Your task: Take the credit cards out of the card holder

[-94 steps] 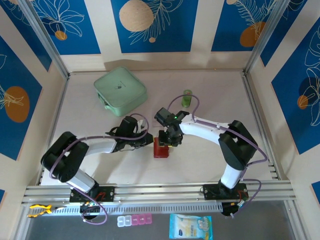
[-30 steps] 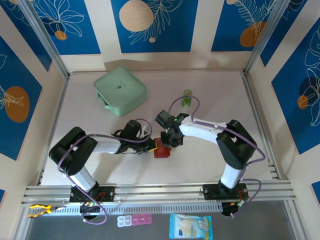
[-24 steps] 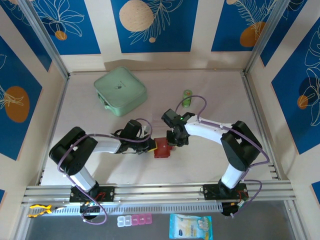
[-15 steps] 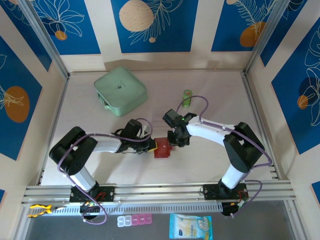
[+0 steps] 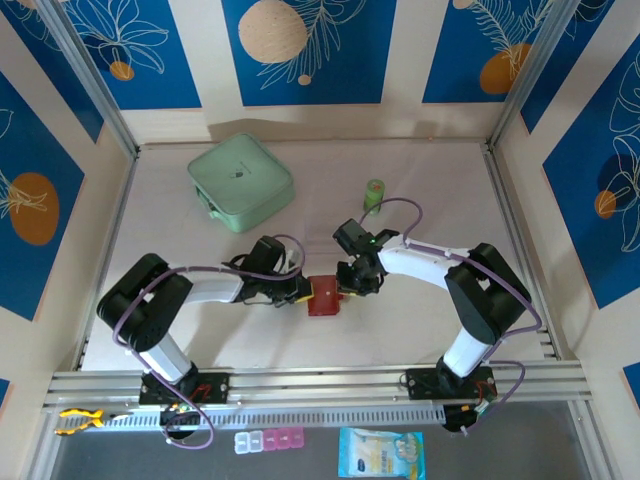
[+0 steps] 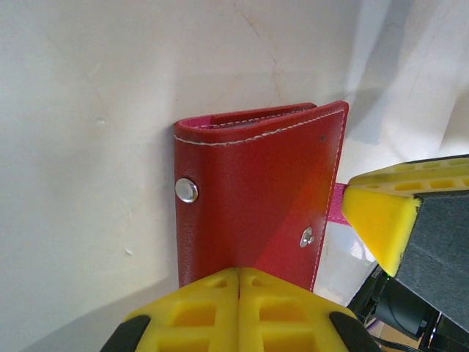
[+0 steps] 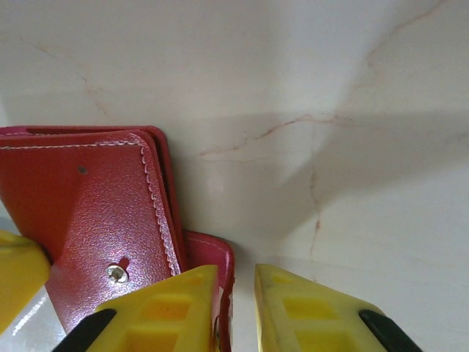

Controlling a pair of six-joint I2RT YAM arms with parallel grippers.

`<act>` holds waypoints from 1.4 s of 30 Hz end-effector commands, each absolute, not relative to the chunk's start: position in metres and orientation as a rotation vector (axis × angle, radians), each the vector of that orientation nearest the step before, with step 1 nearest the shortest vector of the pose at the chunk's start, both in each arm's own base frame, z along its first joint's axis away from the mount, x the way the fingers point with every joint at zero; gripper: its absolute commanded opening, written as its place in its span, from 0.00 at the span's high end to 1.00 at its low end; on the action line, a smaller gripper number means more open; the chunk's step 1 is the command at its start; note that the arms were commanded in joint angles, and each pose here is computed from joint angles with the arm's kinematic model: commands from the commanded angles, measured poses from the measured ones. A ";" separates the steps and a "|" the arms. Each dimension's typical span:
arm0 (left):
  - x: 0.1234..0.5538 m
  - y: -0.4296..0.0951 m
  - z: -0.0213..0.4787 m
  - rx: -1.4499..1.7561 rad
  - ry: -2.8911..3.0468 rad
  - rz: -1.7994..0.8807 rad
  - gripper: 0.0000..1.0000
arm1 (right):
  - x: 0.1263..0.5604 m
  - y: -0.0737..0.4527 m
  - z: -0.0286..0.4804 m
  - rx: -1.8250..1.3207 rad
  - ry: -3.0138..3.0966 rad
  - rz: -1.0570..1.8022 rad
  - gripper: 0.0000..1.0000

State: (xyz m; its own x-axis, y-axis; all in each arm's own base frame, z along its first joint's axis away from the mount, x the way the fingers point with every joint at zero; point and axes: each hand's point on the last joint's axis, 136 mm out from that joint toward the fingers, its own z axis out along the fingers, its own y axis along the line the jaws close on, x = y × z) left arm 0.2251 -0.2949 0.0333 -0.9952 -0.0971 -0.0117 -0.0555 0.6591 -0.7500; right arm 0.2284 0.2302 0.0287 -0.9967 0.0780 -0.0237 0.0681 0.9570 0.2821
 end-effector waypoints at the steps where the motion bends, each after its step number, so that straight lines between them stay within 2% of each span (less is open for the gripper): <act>1: 0.227 -0.292 0.041 -0.124 2.821 -1.236 0.98 | 0.224 0.239 0.026 0.121 3.089 0.562 0.80; 20: 0.252 -0.267 0.091 -0.077 2.630 -1.130 0.92 | 0.224 0.240 0.025 0.101 3.068 0.632 0.88; 25: 0.259 -0.247 0.105 -0.085 2.570 -1.075 0.90 | 0.227 0.234 0.035 0.093 3.045 0.607 0.92; 34: 0.266 -0.209 0.117 -0.159 2.509 -1.001 0.85 | 0.230 0.224 0.061 0.057 3.004 0.576 0.93; 42: 0.264 -0.198 0.119 -0.174 2.491 -1.000 0.82 | 0.230 0.232 0.086 0.010 2.973 0.613 0.93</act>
